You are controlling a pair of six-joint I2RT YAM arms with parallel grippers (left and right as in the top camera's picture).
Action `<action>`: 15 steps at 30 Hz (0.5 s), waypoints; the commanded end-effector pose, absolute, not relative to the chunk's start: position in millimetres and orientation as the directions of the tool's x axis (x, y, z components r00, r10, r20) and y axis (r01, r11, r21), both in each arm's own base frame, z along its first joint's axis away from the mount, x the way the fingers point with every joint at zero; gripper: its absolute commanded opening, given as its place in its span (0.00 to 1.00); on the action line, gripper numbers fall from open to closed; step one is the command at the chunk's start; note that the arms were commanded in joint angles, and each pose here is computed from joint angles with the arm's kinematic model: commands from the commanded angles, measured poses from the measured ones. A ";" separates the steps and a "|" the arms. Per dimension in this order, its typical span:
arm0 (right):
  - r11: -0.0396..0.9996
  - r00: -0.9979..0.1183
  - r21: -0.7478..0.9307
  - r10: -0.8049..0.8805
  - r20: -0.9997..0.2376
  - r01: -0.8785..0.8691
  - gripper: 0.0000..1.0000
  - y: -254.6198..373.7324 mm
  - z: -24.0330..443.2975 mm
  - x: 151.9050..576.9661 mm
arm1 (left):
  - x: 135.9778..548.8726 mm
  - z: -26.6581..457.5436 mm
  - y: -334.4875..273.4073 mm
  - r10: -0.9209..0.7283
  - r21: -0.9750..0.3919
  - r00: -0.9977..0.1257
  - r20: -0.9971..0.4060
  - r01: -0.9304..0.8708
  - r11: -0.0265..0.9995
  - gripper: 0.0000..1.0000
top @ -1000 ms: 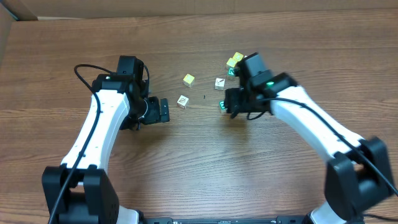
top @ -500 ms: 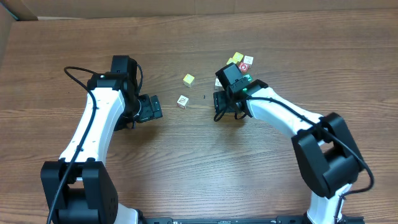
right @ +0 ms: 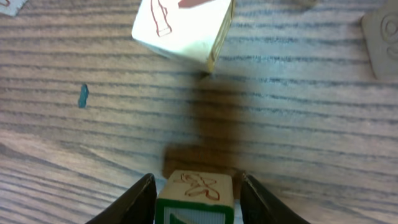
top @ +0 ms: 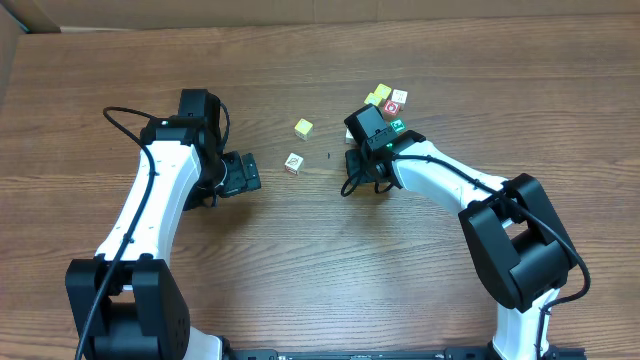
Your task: Flip 3 blocks
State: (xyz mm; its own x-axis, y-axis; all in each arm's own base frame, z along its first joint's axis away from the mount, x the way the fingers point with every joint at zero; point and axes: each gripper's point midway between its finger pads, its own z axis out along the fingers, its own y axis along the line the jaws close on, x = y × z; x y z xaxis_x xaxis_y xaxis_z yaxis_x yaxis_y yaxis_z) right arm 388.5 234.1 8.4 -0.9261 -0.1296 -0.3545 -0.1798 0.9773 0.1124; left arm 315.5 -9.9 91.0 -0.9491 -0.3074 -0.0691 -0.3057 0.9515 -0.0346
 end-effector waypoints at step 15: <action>0.973 -0.929 0.123 -0.143 -0.342 -0.195 0.28 241.3 31.9 392.8 | 320.0 93.8 -7.6 -0.321 -0.027 -0.943 -0.085 -0.320 0.947 1.00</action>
